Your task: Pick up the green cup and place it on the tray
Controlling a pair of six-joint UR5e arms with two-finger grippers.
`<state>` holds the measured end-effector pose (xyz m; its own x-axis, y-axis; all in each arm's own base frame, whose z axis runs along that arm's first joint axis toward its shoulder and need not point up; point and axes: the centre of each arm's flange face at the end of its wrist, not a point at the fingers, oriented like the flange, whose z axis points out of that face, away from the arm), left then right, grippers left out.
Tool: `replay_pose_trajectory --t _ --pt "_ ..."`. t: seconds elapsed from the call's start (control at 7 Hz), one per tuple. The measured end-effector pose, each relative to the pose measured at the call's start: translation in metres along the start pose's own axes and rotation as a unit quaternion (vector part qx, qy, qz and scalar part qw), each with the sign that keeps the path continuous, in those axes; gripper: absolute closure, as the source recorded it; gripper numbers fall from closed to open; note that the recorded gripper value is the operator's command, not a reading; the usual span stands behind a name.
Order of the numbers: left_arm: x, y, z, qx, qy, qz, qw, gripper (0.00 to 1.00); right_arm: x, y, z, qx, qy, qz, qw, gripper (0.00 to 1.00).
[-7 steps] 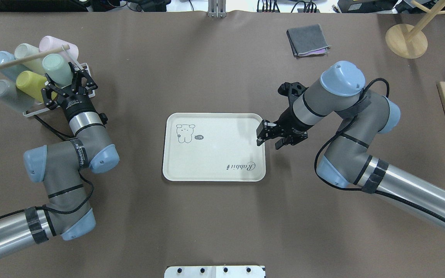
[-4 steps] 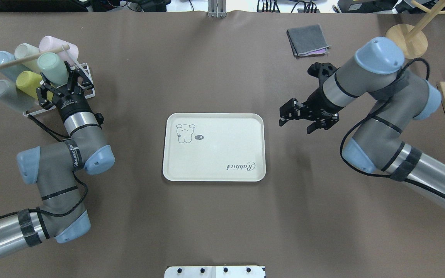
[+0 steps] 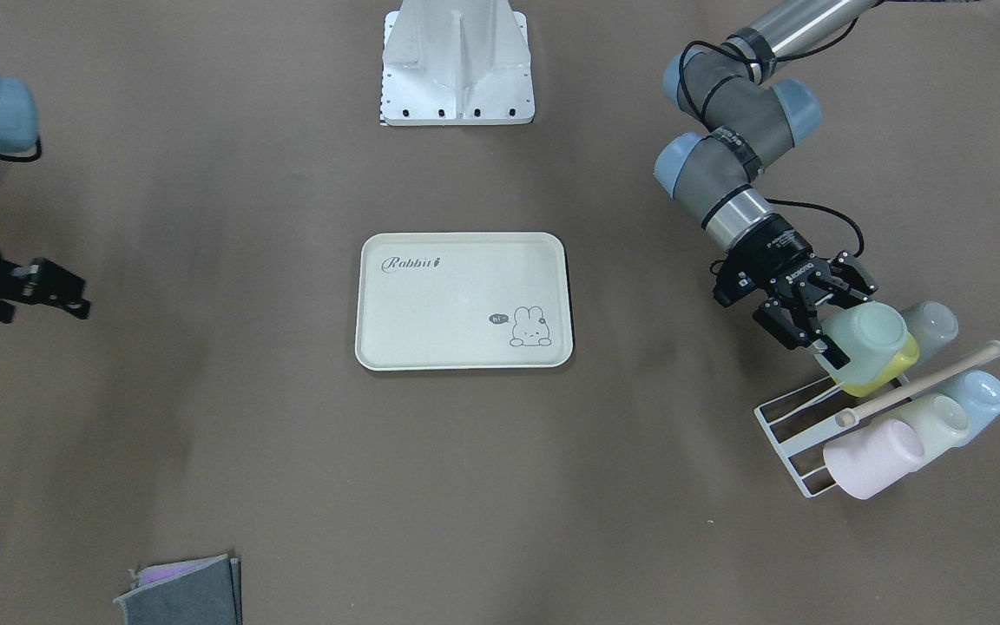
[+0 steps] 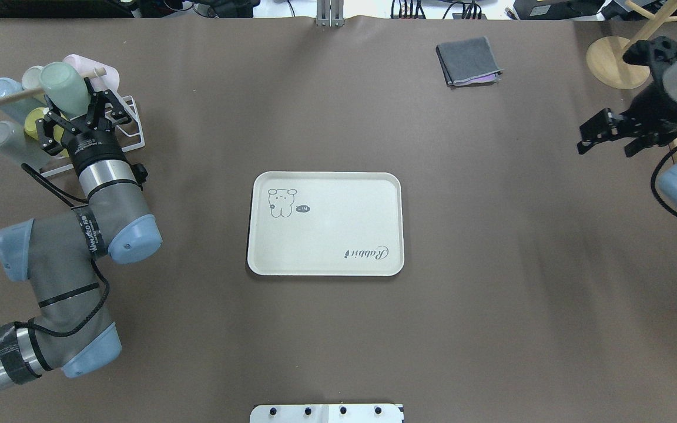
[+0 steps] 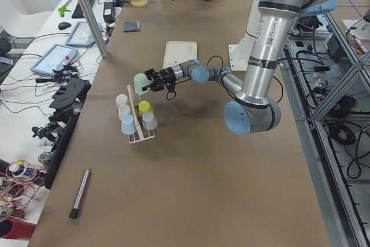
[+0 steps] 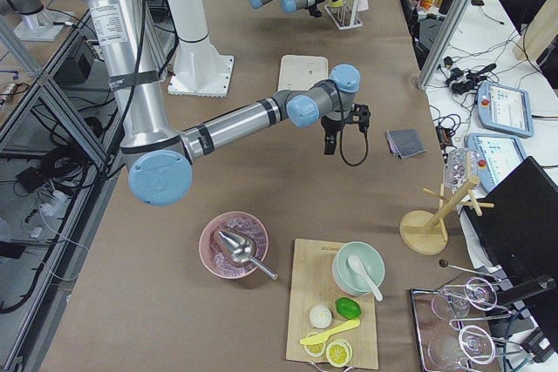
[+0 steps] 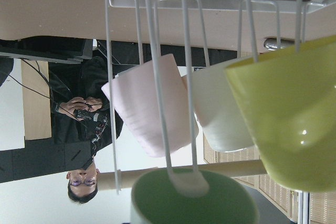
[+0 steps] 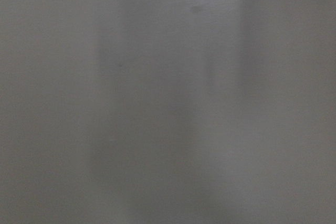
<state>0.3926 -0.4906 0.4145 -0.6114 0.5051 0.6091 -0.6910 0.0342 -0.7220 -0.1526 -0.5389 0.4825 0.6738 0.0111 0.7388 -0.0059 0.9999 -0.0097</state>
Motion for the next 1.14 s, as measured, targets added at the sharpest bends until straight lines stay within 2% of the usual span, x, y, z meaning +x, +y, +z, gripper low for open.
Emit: replay_pose_trajectory --t 0.14,0.43,0.57,0.71,0.86,1.0,1.14 --pt "-0.003 0.014 -0.002 0.002 -0.002 -0.001 1.0000 0.35 0.076 0.013 -0.013 0.003 0.020 0.006 0.9998 0.00" --pt "-0.012 0.035 -0.009 0.012 -0.017 0.007 0.9998 0.35 0.202 0.038 -0.039 0.007 0.045 0.000 0.9990 0.00" --pt "-0.019 0.044 -0.015 0.035 -0.037 0.012 0.9986 0.33 0.240 0.047 -0.050 0.002 0.060 -0.018 0.9981 0.00" --pt "-0.025 0.048 -0.021 0.079 -0.071 0.015 0.9943 0.33 0.264 0.055 -0.056 -0.009 0.080 -0.042 0.9958 0.00" --pt "-0.028 0.049 -0.024 0.107 -0.108 0.009 0.9883 0.37 0.280 0.064 -0.058 -0.018 0.091 -0.048 0.9946 0.00" --pt "-0.030 0.051 -0.025 0.122 -0.132 -0.007 0.9838 0.50 0.293 0.074 -0.059 -0.021 0.092 -0.044 0.9945 0.00" --pt "-0.035 0.057 -0.025 0.138 -0.150 -0.034 0.9784 0.50 0.299 0.080 -0.058 -0.023 0.093 -0.043 0.9945 0.00"
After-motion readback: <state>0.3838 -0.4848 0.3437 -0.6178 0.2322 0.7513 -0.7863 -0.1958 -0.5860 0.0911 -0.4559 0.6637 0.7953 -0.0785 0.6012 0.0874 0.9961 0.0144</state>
